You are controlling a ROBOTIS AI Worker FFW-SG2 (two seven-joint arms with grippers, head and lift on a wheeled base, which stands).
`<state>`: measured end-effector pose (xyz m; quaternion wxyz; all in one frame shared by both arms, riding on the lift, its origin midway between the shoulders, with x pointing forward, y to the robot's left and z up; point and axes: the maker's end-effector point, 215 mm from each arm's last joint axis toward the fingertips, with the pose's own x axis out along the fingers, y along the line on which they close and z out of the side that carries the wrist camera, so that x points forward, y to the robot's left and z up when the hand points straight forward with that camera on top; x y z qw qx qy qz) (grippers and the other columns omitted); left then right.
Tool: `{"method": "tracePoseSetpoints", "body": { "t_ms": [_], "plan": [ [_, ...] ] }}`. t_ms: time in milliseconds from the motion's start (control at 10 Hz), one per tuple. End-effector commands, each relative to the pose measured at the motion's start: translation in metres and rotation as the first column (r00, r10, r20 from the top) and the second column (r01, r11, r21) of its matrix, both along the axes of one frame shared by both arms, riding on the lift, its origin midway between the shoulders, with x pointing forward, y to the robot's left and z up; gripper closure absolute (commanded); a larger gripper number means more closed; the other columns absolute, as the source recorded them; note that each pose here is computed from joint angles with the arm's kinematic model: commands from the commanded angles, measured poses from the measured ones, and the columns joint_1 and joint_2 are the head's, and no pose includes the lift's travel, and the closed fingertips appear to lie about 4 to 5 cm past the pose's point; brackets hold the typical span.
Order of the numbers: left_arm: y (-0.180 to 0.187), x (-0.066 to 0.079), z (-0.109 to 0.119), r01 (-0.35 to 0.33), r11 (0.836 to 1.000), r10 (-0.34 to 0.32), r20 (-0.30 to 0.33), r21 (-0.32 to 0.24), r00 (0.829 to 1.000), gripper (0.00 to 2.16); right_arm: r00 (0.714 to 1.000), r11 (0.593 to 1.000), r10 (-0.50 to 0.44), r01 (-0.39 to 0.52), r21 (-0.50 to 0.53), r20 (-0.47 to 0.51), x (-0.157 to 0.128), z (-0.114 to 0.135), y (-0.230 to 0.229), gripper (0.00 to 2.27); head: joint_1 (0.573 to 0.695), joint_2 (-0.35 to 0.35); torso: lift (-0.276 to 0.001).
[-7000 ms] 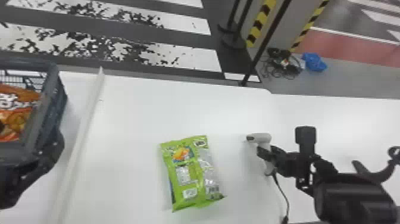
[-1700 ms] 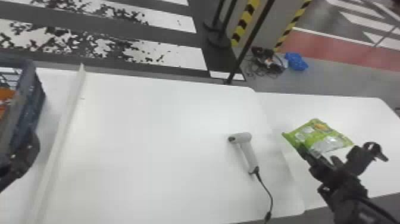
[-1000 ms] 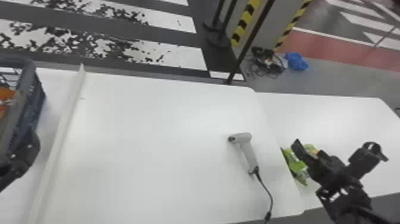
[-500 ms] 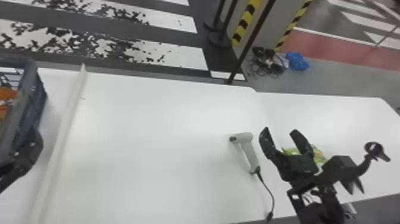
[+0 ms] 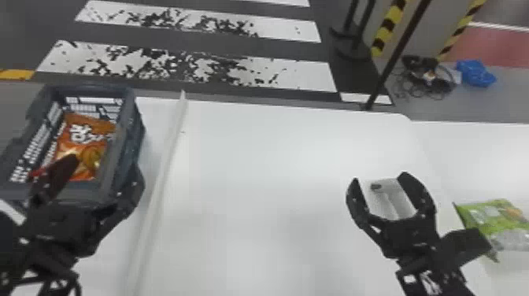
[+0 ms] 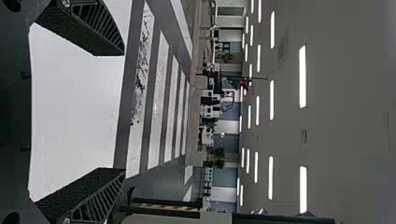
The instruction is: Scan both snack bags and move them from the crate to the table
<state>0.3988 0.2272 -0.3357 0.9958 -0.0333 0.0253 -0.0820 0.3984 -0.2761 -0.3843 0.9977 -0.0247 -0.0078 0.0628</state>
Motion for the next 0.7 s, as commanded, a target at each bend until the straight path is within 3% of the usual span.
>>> {"method": "tracePoseSetpoints", "body": {
  "t_ms": [0, 200, 400, 600],
  "plan": [
    [-0.003, 0.003, -0.002, 0.004, 1.0, -0.004, -0.002, -0.005, 1.0, 0.08, 0.999, 1.0, 0.029, -0.029, 0.005, -0.015, 0.0, -0.012, 0.025, 0.04, 0.695, -0.076, -0.088],
    [-0.015, 0.005, -0.006, 0.022, 1.0, -0.022, -0.005, -0.014, 1.0, 0.08, 1.0, 1.0, 0.017, -0.016, 0.019, -0.019, 0.003, -0.015, 0.033, 0.04, 0.695, -0.045, -0.088],
    [-0.024, 0.014, 0.007, 0.062, 0.997, -0.062, 0.0, 0.036, 0.998, 0.08, 1.0, 1.0, 0.016, -0.016, 0.027, -0.018, 0.004, -0.014, 0.036, 0.04, 0.695, -0.047, -0.088],
    [0.005, 0.029, 0.01, 0.108, 0.986, -0.09, -0.142, 0.125, 0.986, 0.08, 0.999, 1.0, 0.017, -0.016, 0.026, -0.033, 0.001, -0.019, 0.036, 0.05, 0.695, -0.054, -0.088]
  ]
}}
